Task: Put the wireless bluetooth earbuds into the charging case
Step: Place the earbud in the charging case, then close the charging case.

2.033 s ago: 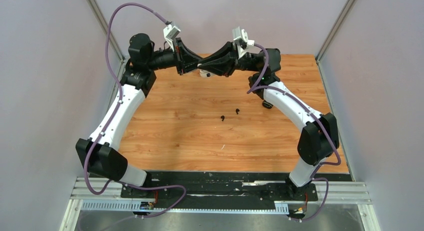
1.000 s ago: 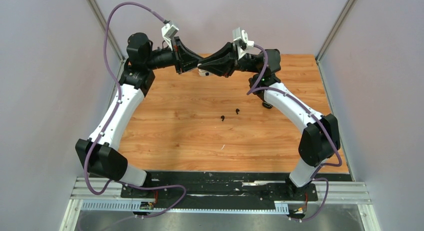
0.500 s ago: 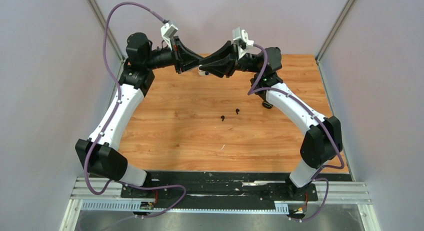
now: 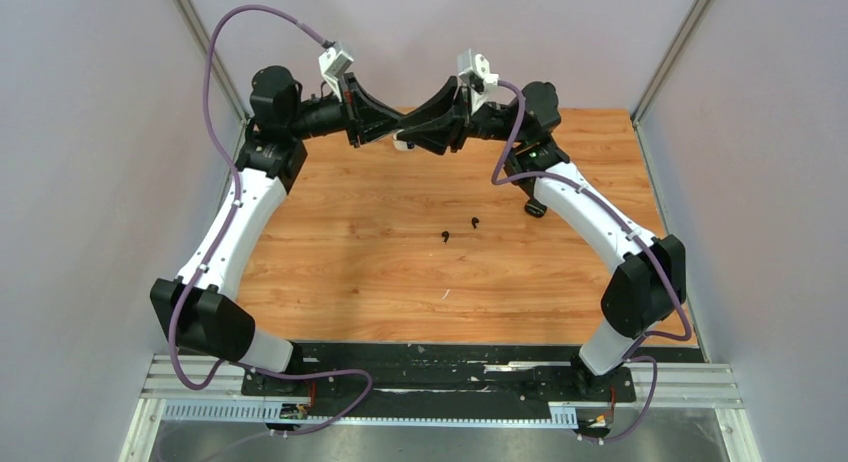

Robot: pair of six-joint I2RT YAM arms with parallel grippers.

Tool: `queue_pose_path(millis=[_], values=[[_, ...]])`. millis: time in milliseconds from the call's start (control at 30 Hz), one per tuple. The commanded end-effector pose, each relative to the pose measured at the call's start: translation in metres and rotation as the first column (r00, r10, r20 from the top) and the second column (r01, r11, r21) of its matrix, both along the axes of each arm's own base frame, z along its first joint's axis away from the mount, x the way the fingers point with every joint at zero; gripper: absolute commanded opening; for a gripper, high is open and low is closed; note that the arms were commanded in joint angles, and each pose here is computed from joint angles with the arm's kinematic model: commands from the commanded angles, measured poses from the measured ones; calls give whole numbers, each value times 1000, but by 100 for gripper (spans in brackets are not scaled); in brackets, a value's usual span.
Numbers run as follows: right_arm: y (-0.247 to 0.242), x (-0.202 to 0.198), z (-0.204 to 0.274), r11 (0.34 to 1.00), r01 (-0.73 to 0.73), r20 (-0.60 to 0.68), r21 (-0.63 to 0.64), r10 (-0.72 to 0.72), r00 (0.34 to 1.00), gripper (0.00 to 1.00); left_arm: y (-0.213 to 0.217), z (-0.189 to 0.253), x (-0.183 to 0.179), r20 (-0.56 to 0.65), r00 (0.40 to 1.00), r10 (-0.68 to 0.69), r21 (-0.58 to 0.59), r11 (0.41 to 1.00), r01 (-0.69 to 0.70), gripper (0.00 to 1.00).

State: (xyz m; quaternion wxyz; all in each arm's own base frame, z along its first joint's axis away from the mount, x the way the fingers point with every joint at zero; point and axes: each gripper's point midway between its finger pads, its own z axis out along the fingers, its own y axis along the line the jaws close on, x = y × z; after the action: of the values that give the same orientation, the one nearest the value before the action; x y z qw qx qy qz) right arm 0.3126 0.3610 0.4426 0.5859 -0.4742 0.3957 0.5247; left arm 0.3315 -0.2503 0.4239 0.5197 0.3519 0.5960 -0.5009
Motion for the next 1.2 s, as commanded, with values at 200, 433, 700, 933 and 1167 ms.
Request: queue_pose_path(millis=[200,433,700,933,1167], values=[[-28,-11,78,994,61,26,86,-63,998,53,5,-1,-5,80,996,37,15,999,-39,0],[-49,-1,7,991,-24,-228,-128,-6,974,65,4,3,-7,122,992,13,4,1000,-14,0],[-50,-7,-64,952,-215,-424,-218,106,899,70,3,14,-16,196,980,-31,2,1000,31,0],[-32,-8,-55,935,-288,-410,-208,184,893,64,2,12,-16,206,978,-13,-3,1000,14,0],[-22,-3,-48,940,-290,-403,-180,198,893,57,0,9,-9,203,979,27,-7,1000,-27,0]])
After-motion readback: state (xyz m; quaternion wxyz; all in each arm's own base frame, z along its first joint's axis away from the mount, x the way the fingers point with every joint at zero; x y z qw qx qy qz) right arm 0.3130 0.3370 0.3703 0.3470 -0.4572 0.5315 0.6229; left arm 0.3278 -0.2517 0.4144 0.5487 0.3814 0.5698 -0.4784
